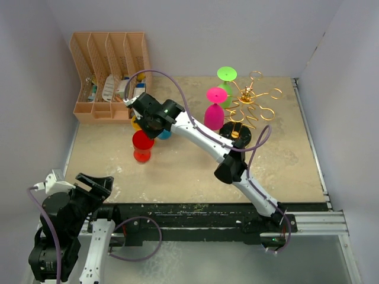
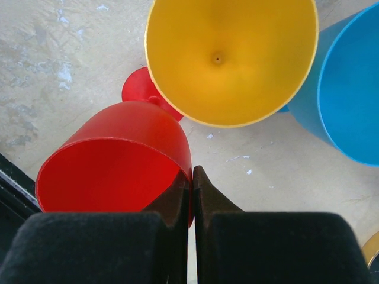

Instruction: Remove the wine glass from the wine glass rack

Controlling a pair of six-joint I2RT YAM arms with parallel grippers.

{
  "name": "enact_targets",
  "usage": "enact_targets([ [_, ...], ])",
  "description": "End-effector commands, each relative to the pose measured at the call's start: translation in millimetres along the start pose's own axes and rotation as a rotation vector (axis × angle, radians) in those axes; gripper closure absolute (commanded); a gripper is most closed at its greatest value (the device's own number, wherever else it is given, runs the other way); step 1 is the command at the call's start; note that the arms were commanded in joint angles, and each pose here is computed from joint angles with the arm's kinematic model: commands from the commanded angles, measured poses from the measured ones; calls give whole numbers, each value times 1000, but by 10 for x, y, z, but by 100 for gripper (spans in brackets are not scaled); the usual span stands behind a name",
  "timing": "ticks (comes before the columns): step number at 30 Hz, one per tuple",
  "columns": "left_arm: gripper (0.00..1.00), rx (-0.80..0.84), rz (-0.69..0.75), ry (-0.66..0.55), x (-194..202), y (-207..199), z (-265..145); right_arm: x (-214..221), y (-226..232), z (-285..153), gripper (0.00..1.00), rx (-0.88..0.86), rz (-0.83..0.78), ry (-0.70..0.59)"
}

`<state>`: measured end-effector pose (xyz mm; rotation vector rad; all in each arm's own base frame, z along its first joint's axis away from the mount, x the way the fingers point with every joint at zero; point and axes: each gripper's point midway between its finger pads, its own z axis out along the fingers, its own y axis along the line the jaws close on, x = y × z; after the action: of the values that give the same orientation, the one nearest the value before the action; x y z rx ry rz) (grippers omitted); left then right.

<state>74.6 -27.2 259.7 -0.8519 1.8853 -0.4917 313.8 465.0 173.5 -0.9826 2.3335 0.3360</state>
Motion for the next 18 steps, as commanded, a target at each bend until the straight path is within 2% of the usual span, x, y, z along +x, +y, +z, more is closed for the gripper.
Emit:
enact_targets([
  [1, 25, 15, 33, -1, -27, -38, 65, -65, -3, 9, 100, 3, 13, -25],
  [7, 25, 13, 29, 9, -2, -30, 111, -18, 1, 76, 100, 4, 4, -9],
  [8, 25, 12, 30, 9, -3, -29, 114, -25, 9, 73, 97, -1, 4, -11],
  [14, 25, 10, 31, 12, -1, -28, 134, -154, 42, -65, 63, -25, 8, -59],
  [18, 25, 12, 30, 12, -2, -36, 145, -292, 43, -290, 61, -35, 23, -115],
])
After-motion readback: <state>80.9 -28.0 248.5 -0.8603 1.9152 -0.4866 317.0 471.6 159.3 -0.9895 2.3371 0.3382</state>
